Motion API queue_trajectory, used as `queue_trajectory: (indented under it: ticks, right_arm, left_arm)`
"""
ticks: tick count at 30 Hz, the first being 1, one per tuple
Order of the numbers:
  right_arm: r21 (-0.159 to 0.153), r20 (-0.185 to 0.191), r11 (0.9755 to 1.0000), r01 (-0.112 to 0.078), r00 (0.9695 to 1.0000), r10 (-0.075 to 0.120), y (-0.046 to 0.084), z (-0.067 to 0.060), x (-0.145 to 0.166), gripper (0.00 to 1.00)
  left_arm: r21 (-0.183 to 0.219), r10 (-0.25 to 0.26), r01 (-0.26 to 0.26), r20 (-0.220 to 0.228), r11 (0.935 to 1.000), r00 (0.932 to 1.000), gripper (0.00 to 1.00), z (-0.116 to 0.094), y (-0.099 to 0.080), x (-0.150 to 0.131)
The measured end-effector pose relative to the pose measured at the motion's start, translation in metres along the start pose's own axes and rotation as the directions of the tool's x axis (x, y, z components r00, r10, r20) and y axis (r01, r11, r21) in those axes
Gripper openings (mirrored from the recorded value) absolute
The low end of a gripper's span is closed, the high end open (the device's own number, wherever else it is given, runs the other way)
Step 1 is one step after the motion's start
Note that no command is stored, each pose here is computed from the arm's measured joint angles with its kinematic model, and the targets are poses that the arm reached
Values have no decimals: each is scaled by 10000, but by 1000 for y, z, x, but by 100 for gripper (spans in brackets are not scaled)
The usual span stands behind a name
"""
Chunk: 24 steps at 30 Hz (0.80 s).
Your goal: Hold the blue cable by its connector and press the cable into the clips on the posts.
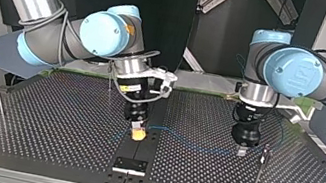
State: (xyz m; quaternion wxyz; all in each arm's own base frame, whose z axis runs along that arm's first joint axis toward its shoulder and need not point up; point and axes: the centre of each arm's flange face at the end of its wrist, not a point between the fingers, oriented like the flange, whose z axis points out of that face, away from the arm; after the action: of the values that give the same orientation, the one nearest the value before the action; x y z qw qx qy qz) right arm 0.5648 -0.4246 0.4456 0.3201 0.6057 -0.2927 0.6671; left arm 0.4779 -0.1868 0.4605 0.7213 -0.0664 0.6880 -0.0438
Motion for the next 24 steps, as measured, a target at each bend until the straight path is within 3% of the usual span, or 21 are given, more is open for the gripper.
queue_trajectory:
  ticks: [7, 13, 24]
  right_arm:
    - [37, 36, 10000, -1, 10000, 1, -3, -1, -1, 0]
    - [27, 277, 10000, 16, 9996, -16, -3, -5, -12, 0]
    - [-116, 993, 9999, 78, 9950, -67, -1, -17, -47, 0]
  left_arm:
    - [110, 54, -53, -56, 9999, 10000, 0, -1, -5, 3]
    - [245, 277, -267, -407, 9993, 9988, 0, 1, -13, 19]
    - [331, 379, -358, -654, 9988, 9971, 0, -9, -24, 38]
